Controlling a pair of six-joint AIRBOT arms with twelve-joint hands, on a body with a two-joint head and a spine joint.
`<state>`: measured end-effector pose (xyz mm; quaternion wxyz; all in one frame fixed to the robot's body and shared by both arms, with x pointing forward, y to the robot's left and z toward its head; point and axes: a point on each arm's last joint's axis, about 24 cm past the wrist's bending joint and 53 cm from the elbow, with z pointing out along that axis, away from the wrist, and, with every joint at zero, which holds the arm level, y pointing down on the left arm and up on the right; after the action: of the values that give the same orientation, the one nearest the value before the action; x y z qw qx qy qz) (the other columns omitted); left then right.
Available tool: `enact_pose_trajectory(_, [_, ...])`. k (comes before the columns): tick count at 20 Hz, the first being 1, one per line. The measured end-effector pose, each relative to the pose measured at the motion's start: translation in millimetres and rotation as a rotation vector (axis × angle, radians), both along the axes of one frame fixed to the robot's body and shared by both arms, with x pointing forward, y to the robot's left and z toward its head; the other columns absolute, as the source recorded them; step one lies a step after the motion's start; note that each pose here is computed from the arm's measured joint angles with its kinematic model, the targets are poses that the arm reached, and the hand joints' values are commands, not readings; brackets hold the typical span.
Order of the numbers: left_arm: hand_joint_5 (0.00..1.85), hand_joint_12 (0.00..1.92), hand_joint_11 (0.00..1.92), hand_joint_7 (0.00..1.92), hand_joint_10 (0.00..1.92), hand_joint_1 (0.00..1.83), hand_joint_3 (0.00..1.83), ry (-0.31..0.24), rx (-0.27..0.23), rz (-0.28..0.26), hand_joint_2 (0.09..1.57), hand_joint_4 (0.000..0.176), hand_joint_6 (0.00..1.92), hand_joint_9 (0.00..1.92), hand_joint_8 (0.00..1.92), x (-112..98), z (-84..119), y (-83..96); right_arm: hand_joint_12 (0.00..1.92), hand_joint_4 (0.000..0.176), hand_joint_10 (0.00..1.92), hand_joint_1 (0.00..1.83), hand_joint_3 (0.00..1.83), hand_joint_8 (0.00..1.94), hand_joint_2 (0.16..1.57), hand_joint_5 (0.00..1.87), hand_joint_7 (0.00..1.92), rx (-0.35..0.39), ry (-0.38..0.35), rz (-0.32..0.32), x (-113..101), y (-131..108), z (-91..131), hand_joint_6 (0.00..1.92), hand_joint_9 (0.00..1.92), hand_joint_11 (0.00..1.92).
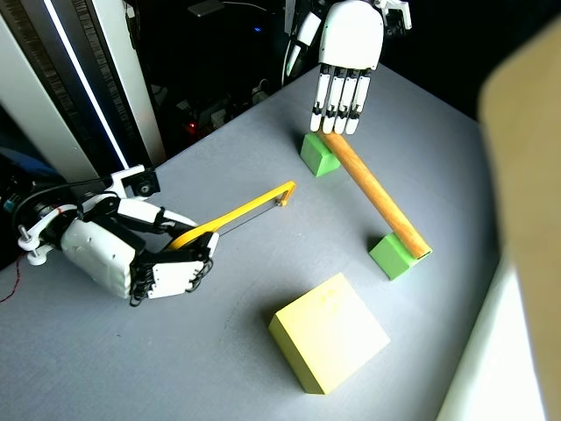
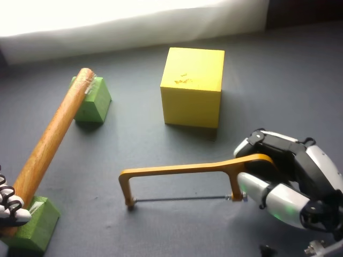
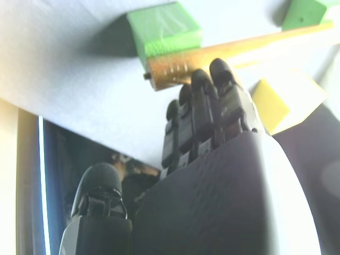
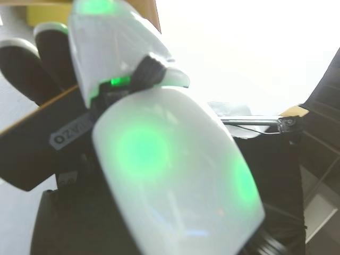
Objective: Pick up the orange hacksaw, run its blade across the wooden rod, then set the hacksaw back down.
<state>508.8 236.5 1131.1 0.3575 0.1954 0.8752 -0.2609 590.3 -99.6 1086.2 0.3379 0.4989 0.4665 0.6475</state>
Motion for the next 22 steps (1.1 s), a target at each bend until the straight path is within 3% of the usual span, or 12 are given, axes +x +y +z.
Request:
enact_pose_trajectory(2, [0.15, 0.36, 0.0, 0.19, 0.0, 0.06, 0.0, 0.0, 0.0, 0.0, 1.29, 0.0, 0.0, 0.17, 0.0, 0, 0, 0.0, 1.32, 0.0, 0.39, 1.06, 0.0, 0.04, 1.11, 0.61, 0.63, 0.0, 0.002, -0.011, -2, -4, -2, 0.03, 0.57, 0.31])
enact_pose_trajectory(5, [0.16, 0.4, 0.0, 0.2, 0.0, 0.09, 0.0, 0.0, 0.0, 0.001, 1.29, 0.0, 0.0, 0.17, 0.0, 0, 0, 0.1, 1.25, 0.0, 0.06, 0.98, 0.0, 0.0, 1.06, 0.51, 0.48, 0.0, 0.004, -0.023, -5, -10, -7, 0.0, 0.48, 0.12])
enact_pose_trajectory(8, [0.15, 0.33, 0.0, 0.19, 0.0, 0.05, 0.0, 0.0, 0.0, 0.0, 1.29, 0.0, 0.0, 0.15, 0.0, 0, 0, 0.0, 1.12, 0.0, 0.0, 0.91, 0.0, 0.0, 1.04, 0.41, 0.37, -0.005, 0.006, -0.03, -5, -12, -8, 0.0, 0.34, 0.0])
enact_pose_trajectory(11, [0.16, 0.44, 0.0, 0.22, 0.01, 0.1, 0.0, 0.0, 0.0, 0.001, 1.28, 0.0, 0.0, 0.18, 0.01, 0, 0, 0.1, 0.65, 0.0, 0.0, 0.84, 0.0, 0.0, 1.02, 0.24, 0.17, -0.02, -0.02, -0.031, -1, -9, 3, 0.0, 0.14, 0.0])
enact_pose_trajectory(12, [0.17, 0.44, 0.0, 0.22, 0.0, 0.11, 0.0, 0.0, 0.0, 0.0, 1.27, 0.0, 0.0, 0.18, 0.0, 0, 0, 0.0, 0.4, 0.0, 0.0, 0.71, 0.01, 0.0, 1.05, 0.12, 0.04, -0.025, -0.056, -0.014, 1, -6, 14, 0.0, 0.03, 0.0])
enact_pose_trajectory(13, [0.17, 0.44, 0.0, 0.21, 0.0, 0.14, 0.0, -0.001, 0.001, 0.001, 1.27, 0.0, 0.0, 0.18, 0.0, 0, 0, 0.5, 0.29, 0.0, 0.0, 0.75, 0.0, 0.0, 1.01, 0.13, 0.01, -0.026, -0.089, -0.003, 4, -3, 26, 0.01, 0.0, 0.0])
enact_pose_trajectory(18, [0.17, 0.4, 0.0, 0.21, 0.0, 0.13, 0.0, -0.003, 0.0, 0.003, 1.27, 0.0, 0.0, 0.18, 0.0, 2, 1, 1.4, 0.42, 0.0, 0.0, 0.67, 0.0, 0.0, 0.99, 0.11, 0.01, -0.064, -0.134, 0.015, 10, 2, 52, 0.0, 0.0, 0.0])
enact_pose_trajectory(21, [0.15, 0.38, 0.0, 0.2, 0.0, 0.13, 0.0, -0.043, -0.055, 0.029, 1.27, 0.0, 0.0, 0.18, 0.0, 13, 11, -4.7, 0.32, 0.0, 0.0, 0.62, 0.0, 0.0, 1.01, 0.08, 0.0, -0.097, -0.25, 0.049, 17, 8, 93, 0.0, 0.0, 0.0])
enact_pose_trajectory(22, [0.16, 0.39, 0.0, 0.21, 0.0, 0.12, 0.0, -0.063, -0.077, 0.034, 1.27, 0.0, 0.0, 0.18, 0.0, 17, 18, -6.3, 0.36, 0.0, 0.0, 0.66, 0.0, 0.0, 1.0, 0.11, 0.01, -0.108, -0.279, 0.062, 17, 10, 103, 0.01, 0.0, 0.0])
